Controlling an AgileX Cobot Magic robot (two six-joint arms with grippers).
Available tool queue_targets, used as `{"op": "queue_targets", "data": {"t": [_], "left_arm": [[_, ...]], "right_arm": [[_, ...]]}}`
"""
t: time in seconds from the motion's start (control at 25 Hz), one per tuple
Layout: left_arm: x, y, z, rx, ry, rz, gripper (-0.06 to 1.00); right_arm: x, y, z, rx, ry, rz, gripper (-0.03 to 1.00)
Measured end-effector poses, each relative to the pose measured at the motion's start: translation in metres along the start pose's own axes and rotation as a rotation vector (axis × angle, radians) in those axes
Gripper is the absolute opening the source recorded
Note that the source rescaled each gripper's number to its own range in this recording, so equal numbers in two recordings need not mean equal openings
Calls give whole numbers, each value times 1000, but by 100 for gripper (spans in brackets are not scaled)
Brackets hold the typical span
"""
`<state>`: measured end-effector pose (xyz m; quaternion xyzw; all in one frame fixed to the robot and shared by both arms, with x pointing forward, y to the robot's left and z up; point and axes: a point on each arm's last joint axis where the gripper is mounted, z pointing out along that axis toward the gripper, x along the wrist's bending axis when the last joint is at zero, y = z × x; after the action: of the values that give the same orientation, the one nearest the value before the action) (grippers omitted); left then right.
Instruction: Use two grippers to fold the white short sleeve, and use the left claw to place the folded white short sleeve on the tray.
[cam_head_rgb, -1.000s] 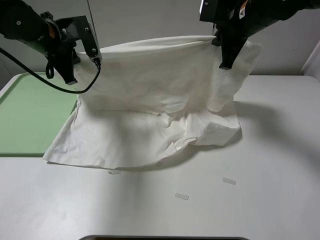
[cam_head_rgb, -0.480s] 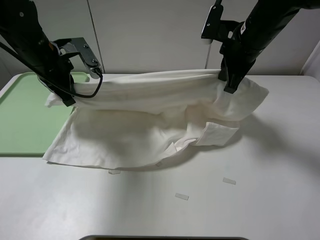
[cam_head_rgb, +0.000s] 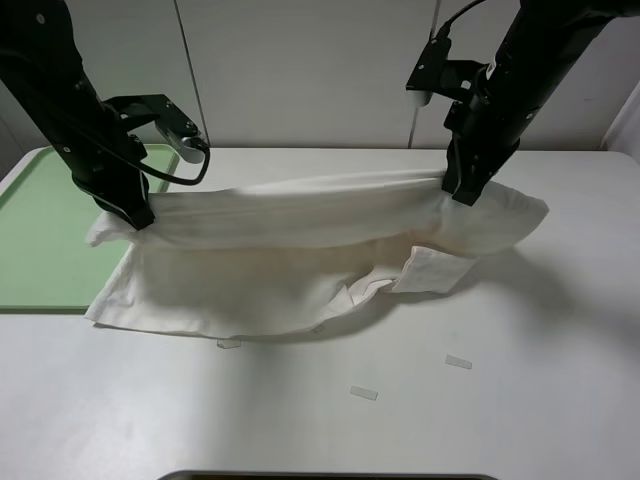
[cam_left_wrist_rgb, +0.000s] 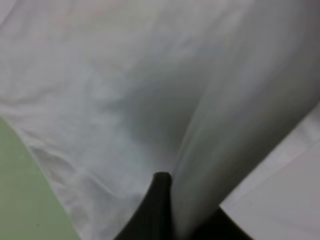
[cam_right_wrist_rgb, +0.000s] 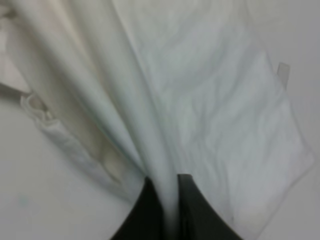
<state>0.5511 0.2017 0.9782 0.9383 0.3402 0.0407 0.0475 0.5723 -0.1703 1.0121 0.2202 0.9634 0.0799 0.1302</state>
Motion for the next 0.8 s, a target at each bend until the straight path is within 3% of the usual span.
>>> {"op": "queue_targets", "data": {"t": [0.08, 0.12, 0.16, 0.2, 0.28, 0.32, 0.36, 0.48, 0.8], "left_arm": [[-1, 1, 0, -7, -11, -9, 1], [-2, 1, 0, -12, -18, -15, 4], [-2, 1, 0, -15, -24, -22, 13], [1, 1, 0, -28, -14, -28, 44], [4, 2, 0, -49, 5, -28, 74], [4, 2, 0, -49, 5, -28, 74], [4, 3, 0, -57, 10, -28, 85], [4, 3, 0, -61, 14, -28, 96], [5, 4, 0, -67, 18, -28, 100]], "right_arm": [[0, -1, -1, 5, 2, 1, 6], [0, -2, -1, 17, 2, -5, 19], [-1, -5, -3, 34, -1, -6, 47], [-2, -7, -4, 42, -4, 5, 65], [-3, -9, -7, 51, -17, 45, 90], [-3, -9, -7, 52, -18, 61, 94], [-3, -9, -7, 51, -19, 81, 96], [-3, -9, -7, 51, -20, 104, 99], [-3, -9, -7, 51, -21, 114, 100]]}}
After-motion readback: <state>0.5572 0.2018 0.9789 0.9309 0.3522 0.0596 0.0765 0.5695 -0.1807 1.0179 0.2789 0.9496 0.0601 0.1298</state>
